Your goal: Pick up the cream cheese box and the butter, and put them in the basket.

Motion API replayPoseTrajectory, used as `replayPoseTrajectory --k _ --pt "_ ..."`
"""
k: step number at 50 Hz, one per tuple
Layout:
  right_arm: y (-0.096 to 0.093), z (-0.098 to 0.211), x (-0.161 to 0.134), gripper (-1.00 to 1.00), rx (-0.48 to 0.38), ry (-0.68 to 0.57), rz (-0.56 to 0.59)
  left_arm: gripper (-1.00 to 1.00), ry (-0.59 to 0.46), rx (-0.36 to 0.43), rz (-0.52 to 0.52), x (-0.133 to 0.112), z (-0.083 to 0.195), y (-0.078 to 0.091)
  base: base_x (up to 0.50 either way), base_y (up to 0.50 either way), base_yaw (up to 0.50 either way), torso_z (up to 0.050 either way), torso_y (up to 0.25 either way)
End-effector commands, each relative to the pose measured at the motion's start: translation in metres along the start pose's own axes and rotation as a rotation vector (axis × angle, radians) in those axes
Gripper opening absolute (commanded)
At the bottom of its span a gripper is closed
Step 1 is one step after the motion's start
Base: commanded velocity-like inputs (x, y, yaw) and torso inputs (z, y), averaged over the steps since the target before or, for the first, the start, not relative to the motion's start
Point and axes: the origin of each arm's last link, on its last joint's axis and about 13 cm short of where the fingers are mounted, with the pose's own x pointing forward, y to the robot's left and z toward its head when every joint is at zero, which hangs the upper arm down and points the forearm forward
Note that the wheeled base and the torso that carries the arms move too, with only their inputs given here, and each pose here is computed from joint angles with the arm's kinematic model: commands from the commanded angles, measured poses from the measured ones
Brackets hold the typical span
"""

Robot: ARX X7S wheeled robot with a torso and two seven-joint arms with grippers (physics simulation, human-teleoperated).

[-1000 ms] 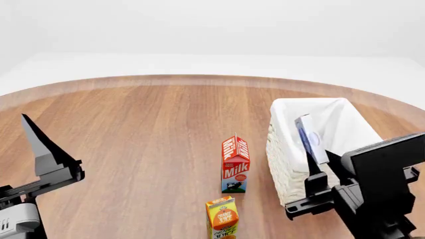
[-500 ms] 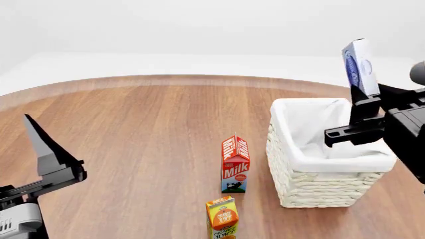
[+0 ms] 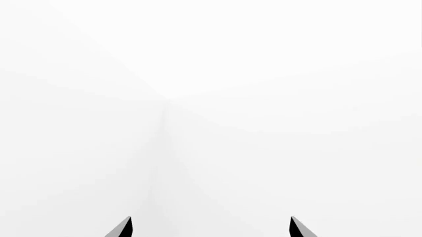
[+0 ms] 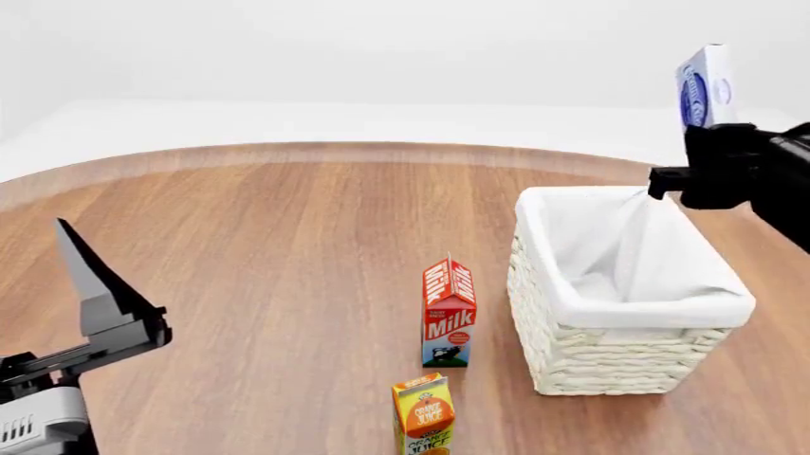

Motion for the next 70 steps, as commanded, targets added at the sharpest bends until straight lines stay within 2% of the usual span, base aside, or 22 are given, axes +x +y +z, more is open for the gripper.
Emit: replayPoseTrajectory --k 1,10,21,30,35,46,60,66,70 --pt "-0.01 0.003 0.026 -1.0 0.131 0.012 -0.021 1.0 -0.006 0.007 -0.003 0.0 -0.001 0.001 0.0 0.0 0.0 0.0 0.0" --pt "-0.013 0.008 0.051 -1.0 0.162 0.046 -0.047 1.0 -0.002 0.005 -0.005 0.0 -0.002 0.0 0.0 0.0 0.0 0.0 0.0" --pt "-0.009 -0.004 0.073 -1.0 0.12 0.107 -0.055 1.0 0.001 0.005 -0.003 0.0 -0.003 0.001 0.0 0.0 0.0 0.0 0.001" --pt "-0.004 -0.011 0.089 -1.0 0.007 0.177 -0.065 1.0 0.001 0.002 -0.003 0.001 -0.002 0.001 0.0 0.0 0.0 0.0 0.001" --pt "-0.007 -0.02 0.09 -1.0 -0.074 0.225 -0.076 1.0 0.002 0.003 -0.001 0.001 -0.002 0.002 0.0 0.0 0.0 0.0 0.0" --pt "-0.015 -0.03 0.09 -1.0 -0.138 0.267 -0.096 1.0 0.002 0.003 -0.003 0.001 -0.002 0.001 0.0 0.0 0.0 0.0 0.001" --pt "-0.019 -0.033 0.093 -1.0 -0.17 0.292 -0.106 1.0 0.005 0.005 -0.003 0.0 -0.003 0.001 0.0 0.0 0.0 0.0 0.001" --pt "-0.019 -0.053 0.094 -1.0 -0.194 0.343 -0.096 1.0 0.005 0.006 -0.003 0.0 -0.004 0.001 0.0 0.0 0.0 0.0 0.0" --pt "-0.018 -0.055 0.094 -1.0 -0.19 0.351 -0.088 1.0 0.005 0.006 -0.004 0.0 -0.004 0.001 0.0 0.0 0.0 0.0 0.0"
